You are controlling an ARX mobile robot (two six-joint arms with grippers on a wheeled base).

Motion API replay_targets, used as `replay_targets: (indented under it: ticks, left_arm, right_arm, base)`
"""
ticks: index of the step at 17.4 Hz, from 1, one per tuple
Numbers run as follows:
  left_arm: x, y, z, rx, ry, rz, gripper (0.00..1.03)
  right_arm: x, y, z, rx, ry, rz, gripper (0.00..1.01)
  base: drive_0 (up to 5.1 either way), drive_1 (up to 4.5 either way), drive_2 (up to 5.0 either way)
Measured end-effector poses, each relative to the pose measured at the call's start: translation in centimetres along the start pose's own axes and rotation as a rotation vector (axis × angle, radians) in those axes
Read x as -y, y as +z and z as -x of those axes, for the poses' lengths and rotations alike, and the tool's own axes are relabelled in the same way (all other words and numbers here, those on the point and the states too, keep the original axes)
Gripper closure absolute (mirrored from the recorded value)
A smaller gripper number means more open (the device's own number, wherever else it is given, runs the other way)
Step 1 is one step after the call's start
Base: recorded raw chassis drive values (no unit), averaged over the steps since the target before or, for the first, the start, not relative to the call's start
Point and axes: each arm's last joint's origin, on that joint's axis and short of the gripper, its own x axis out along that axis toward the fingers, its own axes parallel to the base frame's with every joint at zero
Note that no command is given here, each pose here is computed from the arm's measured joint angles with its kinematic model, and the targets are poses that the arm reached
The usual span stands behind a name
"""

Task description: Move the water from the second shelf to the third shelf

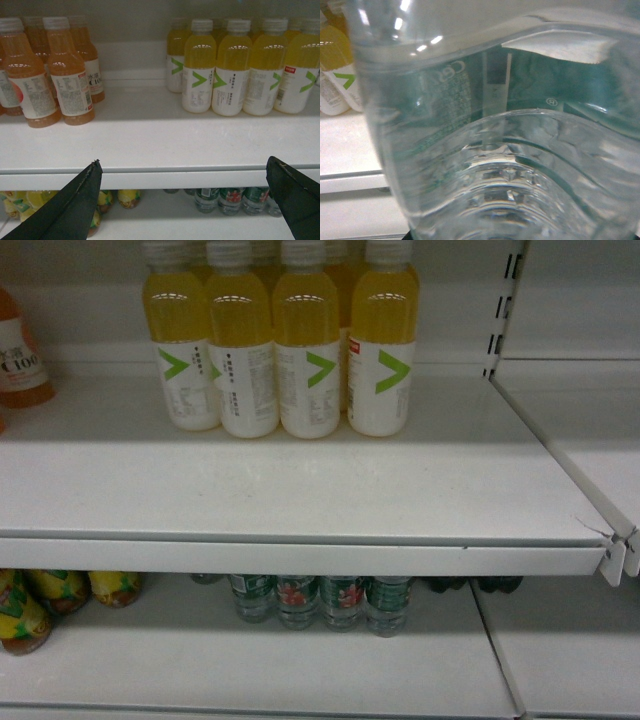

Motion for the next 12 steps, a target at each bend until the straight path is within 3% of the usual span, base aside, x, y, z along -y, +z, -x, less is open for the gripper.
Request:
replay_targets:
  ticks: [12]
  left_arm:
    - [0.0,-0.03,0.0,-0.003,0.0,0.0,0.05]
  right_arm:
    - [0.0,-0.02,0.02,-0.002,0.0,0.001,0.61]
  base:
    - [0.0,0.0,0.0]
